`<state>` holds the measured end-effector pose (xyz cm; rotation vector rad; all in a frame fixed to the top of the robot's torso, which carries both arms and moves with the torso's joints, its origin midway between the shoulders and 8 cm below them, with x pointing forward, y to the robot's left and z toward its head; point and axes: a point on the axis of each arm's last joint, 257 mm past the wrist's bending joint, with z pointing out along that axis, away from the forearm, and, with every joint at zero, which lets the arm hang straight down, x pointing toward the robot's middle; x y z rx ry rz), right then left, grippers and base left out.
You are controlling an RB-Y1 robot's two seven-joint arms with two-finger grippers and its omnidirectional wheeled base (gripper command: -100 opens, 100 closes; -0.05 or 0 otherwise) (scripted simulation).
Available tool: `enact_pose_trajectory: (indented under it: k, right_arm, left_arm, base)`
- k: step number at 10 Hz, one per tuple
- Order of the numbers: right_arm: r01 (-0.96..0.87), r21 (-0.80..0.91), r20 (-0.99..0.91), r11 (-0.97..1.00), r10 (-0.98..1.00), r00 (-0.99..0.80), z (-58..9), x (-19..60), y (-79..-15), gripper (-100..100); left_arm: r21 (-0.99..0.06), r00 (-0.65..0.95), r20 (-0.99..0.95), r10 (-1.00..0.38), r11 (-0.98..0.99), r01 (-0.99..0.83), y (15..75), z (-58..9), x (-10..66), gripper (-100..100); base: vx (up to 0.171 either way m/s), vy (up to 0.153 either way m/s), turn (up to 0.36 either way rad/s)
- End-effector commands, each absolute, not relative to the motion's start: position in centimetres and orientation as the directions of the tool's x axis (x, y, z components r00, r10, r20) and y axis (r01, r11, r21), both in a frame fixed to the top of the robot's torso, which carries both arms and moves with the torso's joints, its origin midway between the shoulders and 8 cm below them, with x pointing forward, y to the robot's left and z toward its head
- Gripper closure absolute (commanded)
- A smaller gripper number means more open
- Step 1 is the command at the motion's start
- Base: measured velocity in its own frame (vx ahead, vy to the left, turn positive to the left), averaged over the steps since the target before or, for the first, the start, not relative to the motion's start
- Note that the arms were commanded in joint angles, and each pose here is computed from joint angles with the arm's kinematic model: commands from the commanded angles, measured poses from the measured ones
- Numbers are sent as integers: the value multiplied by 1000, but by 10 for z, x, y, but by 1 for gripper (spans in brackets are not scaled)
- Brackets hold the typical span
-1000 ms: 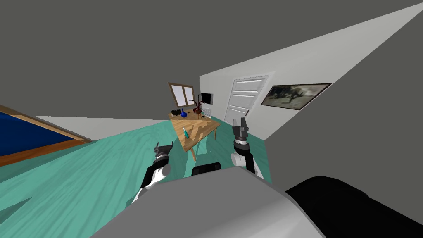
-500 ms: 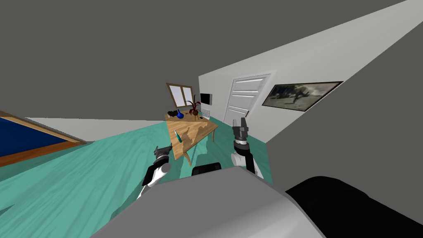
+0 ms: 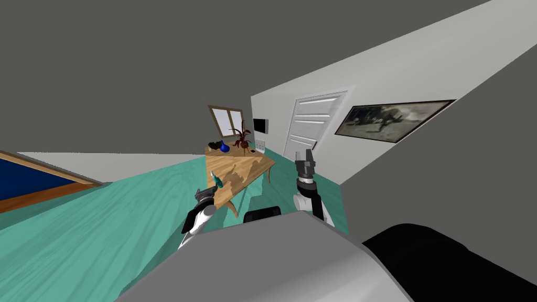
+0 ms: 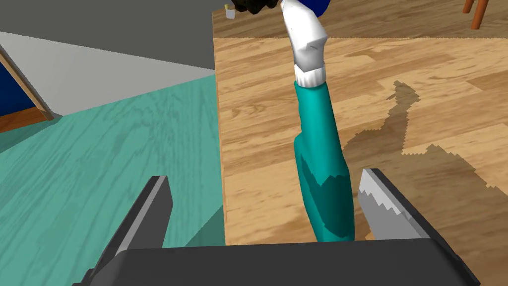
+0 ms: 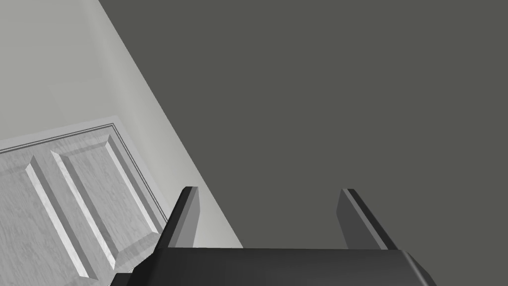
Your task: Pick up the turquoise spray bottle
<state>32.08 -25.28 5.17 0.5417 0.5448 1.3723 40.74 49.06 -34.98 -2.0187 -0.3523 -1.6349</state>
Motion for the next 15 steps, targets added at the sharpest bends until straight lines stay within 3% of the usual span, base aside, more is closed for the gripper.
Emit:
enact_pose_trajectory:
  k: [1, 5, 6, 7, 8, 15]
  right_arm:
    - [-753, 647, -45, 118, 992, 117, 52, 321, -253, 0]
    - [-753, 647, -45, 118, 992, 117, 52, 321, -253, 0]
    - [-753, 647, -45, 118, 992, 117, 52, 321, -253, 0]
    - [-753, 647, -45, 118, 992, 117, 52, 321, -253, 0]
    - [-753, 647, -45, 118, 992, 117, 52, 321, -253, 0]
    - [-753, 647, -45, 118, 992, 117, 52, 321, -253, 0]
  left_arm:
    - [-169, 228, 972, -51, -830, 531, 496, -357, 406, -100]
    - [-27, 197, 974, 114, -801, 598, 497, -384, 399, -100]
    - [-51, 203, 975, 85, -808, 587, 498, -378, 402, -100]
    - [-46, 202, 975, 91, -807, 589, 498, -379, 402, 0]
    - [-42, 204, 975, 92, -820, 571, 482, -382, 417, -100]
    - [-30, 210, 975, 78, -884, 467, 396, -385, 491, -100]
  base:
    - [176, -81, 23]
    - [132, -35, 41]
    - [65, 4, 11]
    - [12, 0, -2]
    - [1, 28, 198]
    - [-13, 48, 186]
